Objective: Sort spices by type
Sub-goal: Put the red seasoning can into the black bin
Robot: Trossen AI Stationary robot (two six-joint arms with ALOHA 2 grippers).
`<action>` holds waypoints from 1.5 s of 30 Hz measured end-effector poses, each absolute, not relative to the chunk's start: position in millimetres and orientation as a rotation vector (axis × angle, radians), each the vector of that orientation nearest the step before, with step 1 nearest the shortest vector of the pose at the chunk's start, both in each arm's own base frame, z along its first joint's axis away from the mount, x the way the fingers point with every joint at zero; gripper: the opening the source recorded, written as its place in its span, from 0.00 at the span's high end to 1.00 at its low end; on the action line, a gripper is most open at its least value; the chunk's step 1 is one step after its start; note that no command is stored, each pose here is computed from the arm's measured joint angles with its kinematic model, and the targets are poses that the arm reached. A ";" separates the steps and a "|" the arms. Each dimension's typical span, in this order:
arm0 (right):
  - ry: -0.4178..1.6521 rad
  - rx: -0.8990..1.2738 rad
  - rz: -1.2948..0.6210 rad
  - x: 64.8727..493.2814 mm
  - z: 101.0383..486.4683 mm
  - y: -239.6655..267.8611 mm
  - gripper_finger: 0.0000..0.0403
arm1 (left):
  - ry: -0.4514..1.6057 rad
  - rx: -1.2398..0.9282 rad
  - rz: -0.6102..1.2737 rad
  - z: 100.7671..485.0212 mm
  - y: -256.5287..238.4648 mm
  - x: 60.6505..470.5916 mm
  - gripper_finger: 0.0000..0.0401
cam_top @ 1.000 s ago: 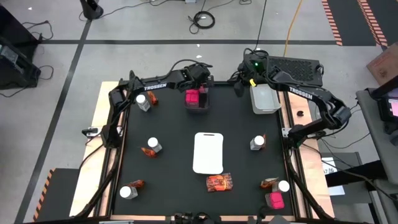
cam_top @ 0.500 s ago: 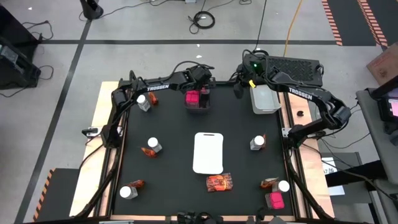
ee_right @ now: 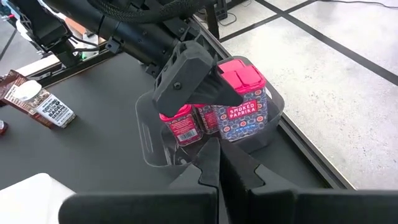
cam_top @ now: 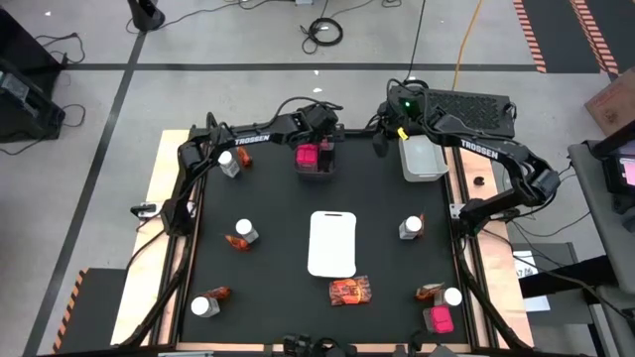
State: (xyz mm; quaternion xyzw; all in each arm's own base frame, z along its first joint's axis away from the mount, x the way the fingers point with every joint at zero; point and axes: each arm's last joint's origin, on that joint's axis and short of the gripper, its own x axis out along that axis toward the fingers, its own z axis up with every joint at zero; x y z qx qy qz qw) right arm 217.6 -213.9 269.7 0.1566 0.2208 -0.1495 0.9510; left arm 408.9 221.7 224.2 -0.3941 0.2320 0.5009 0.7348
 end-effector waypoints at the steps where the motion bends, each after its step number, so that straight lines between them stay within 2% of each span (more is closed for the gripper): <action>1: 0.449 0.318 -0.304 217.6 269.7 -213.9 1.00 | 0.502 -0.870 1.102 224.5 222.3 409.0 0.37; 15: 0.454 0.313 -0.301 217.4 269.4 -213.7 1.00 | 0.496 -0.868 1.097 226.3 224.0 408.2 0.37; 22: 0.434 0.313 -0.261 216.1 273.6 -210.9 1.00 | 0.576 -0.668 0.781 264.5 215.9 402.3 0.37; 26: 0.409 0.310 -0.255 213.4 280.9 -207.4 1.00 | 0.728 -0.588 0.664 257.5 203.4 401.5 0.39; 32: 0.388 0.332 -0.265 210.6 287.1 -204.5 1.00 | 0.820 -0.565 0.582 243.3 201.1 403.7 0.54; 40: 0.383 0.386 -0.273 211.7 287.3 -202.9 1.00 | 0.911 -0.350 0.486 240.0 200.5 401.7 0.94; 42: 0.385 0.384 -0.264 213.4 287.3 -201.2 1.00 | 0.922 -0.295 0.467 240.1 200.3 402.0 0.98; 45: 0.386 0.390 -0.253 216.1 287.3 -198.2 1.00 | 0.942 -0.223 0.429 237.7 201.2 402.6 0.98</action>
